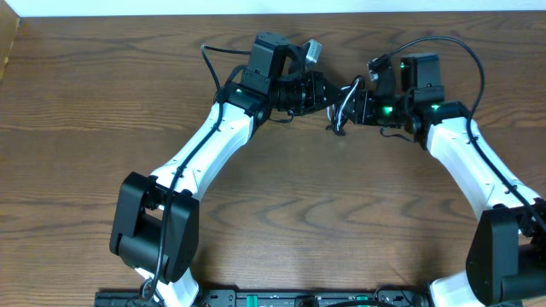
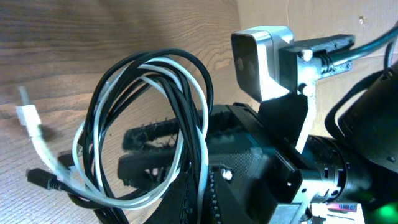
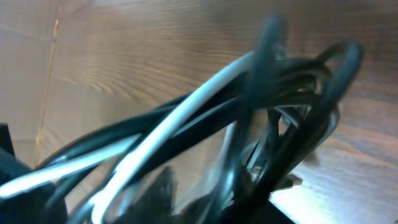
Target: Untangle cables
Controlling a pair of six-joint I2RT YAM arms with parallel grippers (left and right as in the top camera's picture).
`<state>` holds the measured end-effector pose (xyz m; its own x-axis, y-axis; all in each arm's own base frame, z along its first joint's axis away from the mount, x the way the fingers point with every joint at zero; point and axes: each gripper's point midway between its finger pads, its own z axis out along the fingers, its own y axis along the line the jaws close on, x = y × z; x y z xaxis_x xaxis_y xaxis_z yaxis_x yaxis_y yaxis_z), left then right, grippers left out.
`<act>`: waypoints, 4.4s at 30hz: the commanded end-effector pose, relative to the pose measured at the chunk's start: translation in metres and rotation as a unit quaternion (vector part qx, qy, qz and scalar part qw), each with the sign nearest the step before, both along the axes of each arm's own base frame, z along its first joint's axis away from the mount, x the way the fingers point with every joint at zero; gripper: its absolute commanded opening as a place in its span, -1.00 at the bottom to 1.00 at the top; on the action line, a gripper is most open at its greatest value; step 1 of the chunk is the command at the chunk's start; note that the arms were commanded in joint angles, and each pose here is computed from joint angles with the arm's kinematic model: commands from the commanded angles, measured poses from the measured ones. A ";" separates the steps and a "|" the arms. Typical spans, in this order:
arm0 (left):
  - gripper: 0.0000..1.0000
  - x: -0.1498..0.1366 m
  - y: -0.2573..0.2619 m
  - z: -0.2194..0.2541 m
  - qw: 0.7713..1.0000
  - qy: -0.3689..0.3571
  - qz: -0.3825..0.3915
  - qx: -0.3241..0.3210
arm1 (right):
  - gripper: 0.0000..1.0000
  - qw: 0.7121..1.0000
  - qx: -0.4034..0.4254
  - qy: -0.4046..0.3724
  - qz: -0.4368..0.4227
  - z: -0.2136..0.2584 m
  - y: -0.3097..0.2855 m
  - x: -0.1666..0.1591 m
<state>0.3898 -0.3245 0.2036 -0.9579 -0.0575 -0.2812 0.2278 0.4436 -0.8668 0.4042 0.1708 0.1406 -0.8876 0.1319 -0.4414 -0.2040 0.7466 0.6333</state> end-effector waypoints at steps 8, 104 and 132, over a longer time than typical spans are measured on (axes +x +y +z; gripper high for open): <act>-0.85 0.022 0.023 -0.035 0.994 -0.033 0.054 0.089 | -0.98 1.000 0.005 -0.004 -0.023 0.021 -0.014 -0.001; -0.85 0.028 0.010 0.024 0.998 -0.024 0.025 -0.058 | -0.98 0.991 0.108 0.036 -0.073 0.007 0.021 0.035; -0.85 0.037 0.129 -0.100 0.919 -0.009 0.193 0.344 | -0.98 0.972 0.058 -0.140 -0.180 0.169 -0.147 -0.056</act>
<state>0.4268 -0.2005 0.1119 -0.8909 -0.2584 -0.3735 -0.0937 0.9092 -0.4056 0.3525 0.0351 0.3009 -0.6476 0.4689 -0.6007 -0.1167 0.7179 0.6863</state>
